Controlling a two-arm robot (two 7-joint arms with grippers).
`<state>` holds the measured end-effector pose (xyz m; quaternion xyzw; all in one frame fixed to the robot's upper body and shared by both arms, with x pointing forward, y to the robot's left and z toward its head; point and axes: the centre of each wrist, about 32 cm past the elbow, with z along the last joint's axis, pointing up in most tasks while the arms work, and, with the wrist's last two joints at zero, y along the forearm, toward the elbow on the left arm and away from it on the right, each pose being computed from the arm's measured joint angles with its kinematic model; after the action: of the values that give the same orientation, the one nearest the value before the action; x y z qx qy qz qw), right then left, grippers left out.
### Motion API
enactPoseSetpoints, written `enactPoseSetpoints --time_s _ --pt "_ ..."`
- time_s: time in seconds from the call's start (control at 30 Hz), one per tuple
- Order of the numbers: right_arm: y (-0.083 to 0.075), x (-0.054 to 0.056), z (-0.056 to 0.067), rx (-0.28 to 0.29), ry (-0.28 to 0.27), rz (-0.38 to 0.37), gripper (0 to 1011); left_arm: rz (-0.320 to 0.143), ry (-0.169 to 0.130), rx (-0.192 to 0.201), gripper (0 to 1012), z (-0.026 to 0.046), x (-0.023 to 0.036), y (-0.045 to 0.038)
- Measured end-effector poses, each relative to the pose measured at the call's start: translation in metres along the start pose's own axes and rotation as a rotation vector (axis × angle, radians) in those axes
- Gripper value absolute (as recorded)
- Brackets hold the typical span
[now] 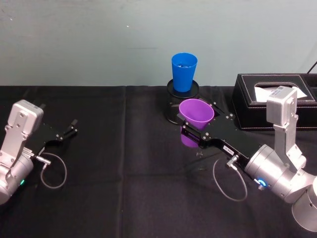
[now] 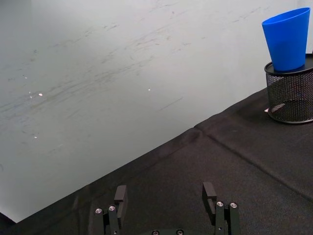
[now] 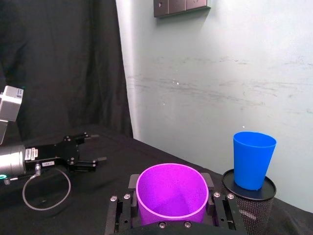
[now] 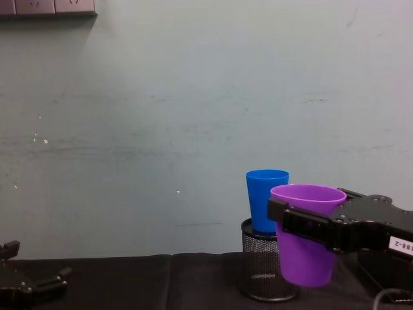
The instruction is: Pick up one cup with a gripper and tap it against the other cup.
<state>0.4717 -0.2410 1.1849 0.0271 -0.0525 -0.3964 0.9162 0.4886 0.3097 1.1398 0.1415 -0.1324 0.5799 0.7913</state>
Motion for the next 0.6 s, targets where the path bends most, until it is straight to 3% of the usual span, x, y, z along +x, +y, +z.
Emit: enactPoseSetpoints --time_s 0.6 --pt "0.0 0.0 0.0 0.0 0.0 0.0 754 0.0 0.0 0.0 1000 0.0 0.0 0.0"
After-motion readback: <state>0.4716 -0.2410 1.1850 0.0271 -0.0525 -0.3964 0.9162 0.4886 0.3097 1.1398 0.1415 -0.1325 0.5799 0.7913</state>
